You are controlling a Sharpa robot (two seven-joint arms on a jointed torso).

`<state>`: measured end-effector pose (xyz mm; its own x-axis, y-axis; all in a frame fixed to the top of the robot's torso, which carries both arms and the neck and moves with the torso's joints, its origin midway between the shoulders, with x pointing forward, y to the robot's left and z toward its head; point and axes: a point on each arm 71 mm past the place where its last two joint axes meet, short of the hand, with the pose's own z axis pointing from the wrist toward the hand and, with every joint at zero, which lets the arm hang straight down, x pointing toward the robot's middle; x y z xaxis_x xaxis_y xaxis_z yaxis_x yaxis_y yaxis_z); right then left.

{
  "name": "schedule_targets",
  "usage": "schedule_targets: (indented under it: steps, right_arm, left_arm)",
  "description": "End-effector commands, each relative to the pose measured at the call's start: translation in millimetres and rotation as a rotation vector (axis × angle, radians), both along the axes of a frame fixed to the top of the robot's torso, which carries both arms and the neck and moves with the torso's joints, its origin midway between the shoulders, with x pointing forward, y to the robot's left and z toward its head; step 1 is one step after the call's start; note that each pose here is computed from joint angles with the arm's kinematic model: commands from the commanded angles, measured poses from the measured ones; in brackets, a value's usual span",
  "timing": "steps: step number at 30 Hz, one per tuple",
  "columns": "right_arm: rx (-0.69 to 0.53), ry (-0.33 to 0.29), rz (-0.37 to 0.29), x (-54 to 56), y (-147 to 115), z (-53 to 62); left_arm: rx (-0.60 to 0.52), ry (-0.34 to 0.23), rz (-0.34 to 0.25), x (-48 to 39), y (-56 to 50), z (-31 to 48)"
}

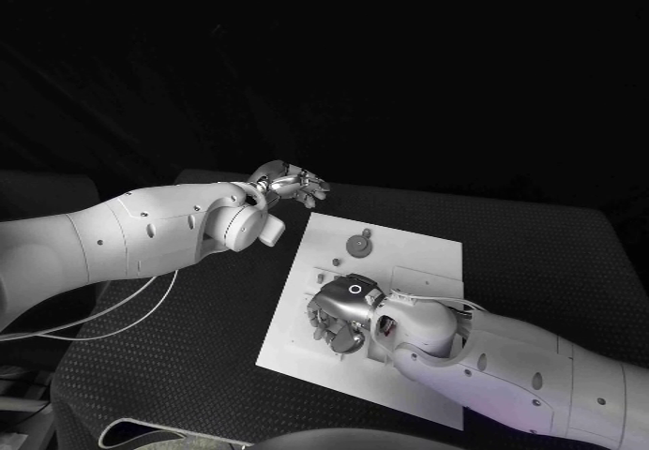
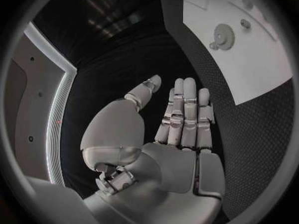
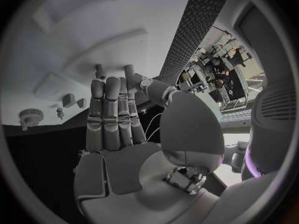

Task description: Assemble the parts on the task board

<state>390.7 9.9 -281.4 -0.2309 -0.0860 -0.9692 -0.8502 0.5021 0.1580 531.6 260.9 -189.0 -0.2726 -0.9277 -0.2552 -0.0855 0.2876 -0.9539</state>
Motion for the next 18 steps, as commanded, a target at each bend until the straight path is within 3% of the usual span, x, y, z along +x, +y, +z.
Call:
schedule_targets:
  steps: [1,12,18]
  right_arm:
    - [-0.031,-0.019,0.016,-1.9,0.1,-3.4]
    - [-0.040,0.005,0.038,-7.8,4.8,-8.0]
    - [-0.007,0.015,0.021,-5.8,3.3,-7.6]
  left_arm:
    - [-0.010,-0.003,-0.015,0.0,-2.9,1.1]
    - [-0.010,-0.003,-0.017,-0.2,-3.8,1.1]
    - [-0.009,-0.002,-0.015,-0.2,-2.9,1.1]
